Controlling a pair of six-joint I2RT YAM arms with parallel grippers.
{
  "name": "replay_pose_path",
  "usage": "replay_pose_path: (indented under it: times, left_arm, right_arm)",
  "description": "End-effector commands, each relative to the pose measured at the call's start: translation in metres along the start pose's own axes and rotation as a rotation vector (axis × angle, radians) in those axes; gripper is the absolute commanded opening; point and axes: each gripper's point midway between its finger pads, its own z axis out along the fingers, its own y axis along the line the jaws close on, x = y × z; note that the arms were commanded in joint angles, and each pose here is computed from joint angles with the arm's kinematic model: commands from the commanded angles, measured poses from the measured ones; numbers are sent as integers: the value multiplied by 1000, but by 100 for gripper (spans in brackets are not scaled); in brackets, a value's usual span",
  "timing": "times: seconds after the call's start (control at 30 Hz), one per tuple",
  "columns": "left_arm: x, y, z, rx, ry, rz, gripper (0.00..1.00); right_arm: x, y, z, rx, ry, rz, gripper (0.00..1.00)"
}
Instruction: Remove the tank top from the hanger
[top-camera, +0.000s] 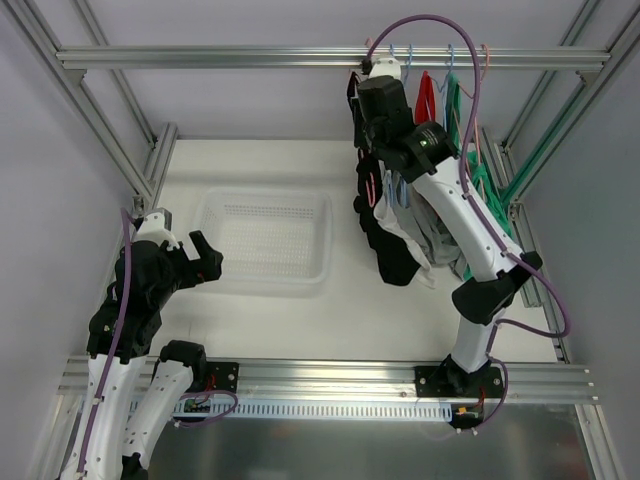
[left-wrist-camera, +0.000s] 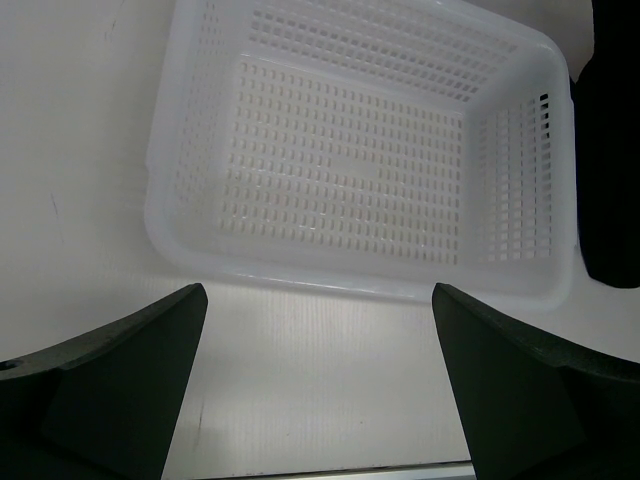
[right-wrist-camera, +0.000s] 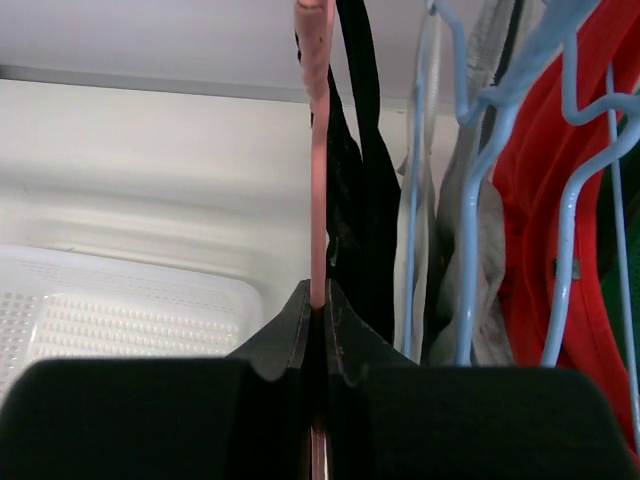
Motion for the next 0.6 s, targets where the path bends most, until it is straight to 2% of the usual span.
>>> replay_pose_path:
  times: [0.0,0.3,0.4,0.5,0.53,0.57]
  left_arm:
    - [-2,-6,3,29,-3,1,99]
    - [-4,-7,1,36,-15,0,99]
    - [-5,-8,-3,45,-31,2,99]
    - [-7,-9,-5,53,-44,5,99]
    - [-8,-10,-8,60,-55,7,99]
    - [-8,-16,-10,93,-51,11,99]
  right_arm:
    - [-66,10,-40,-120,-218,135,0]
    - [-99,25,-82,-304,-335,152,0]
    - [-92,33,-99,-386,-345,142,0]
    - [-72,32,-113,-440,-323,130,0]
    - [-53,34,-109,-444,-283,116,0]
    - [-53,27,-124,-462,-299,121,0]
